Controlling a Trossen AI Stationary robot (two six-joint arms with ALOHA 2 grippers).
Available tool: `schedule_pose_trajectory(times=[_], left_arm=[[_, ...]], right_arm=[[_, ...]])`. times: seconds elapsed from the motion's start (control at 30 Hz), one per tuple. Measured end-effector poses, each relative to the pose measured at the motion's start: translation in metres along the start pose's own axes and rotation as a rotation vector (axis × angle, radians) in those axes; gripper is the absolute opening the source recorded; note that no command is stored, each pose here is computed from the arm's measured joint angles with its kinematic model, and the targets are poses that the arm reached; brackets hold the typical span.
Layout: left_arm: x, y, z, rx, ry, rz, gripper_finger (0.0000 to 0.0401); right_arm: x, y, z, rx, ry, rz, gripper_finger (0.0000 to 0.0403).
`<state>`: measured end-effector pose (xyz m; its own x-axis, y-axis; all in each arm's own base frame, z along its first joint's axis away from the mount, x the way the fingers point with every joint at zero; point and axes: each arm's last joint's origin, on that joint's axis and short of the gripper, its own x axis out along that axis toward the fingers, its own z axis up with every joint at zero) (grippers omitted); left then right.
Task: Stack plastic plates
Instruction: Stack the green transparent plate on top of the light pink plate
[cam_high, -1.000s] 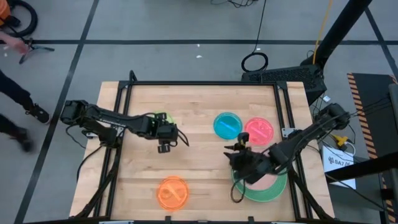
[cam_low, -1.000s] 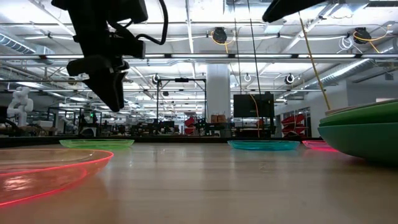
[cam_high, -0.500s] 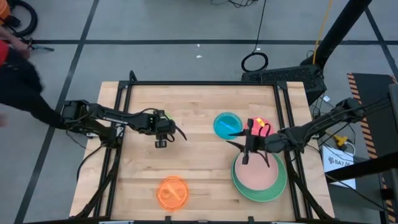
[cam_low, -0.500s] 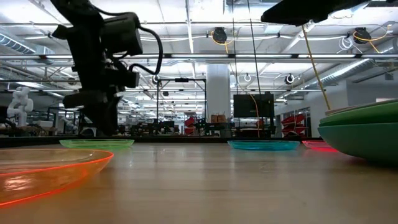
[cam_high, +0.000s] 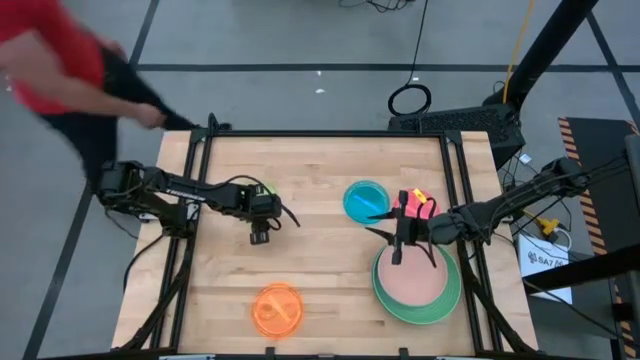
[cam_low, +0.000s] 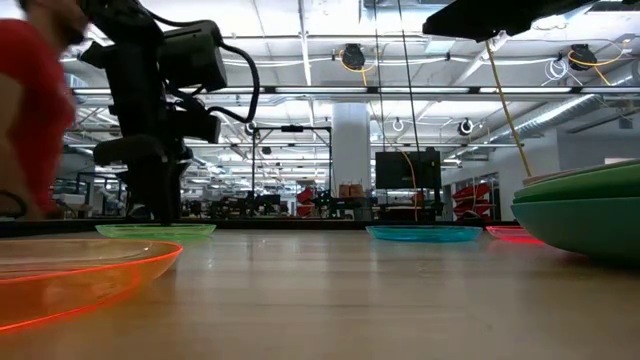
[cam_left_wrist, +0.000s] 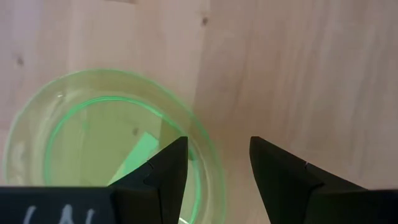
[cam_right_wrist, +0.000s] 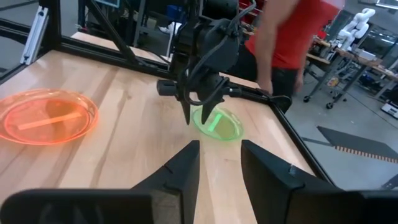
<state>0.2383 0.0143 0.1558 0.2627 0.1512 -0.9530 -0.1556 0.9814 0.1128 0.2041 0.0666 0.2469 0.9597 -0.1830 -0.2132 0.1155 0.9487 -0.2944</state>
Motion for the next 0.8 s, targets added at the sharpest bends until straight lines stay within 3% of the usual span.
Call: schedule_pose_trajectory(times=[0.8], left_arm=[[0.014,0.003,-0.011,-0.077,-0.042,0.07,0.0179]], right_arm=[[0.0,0.0,0.0,-0.007,0.0,-0.014,0.0109]])
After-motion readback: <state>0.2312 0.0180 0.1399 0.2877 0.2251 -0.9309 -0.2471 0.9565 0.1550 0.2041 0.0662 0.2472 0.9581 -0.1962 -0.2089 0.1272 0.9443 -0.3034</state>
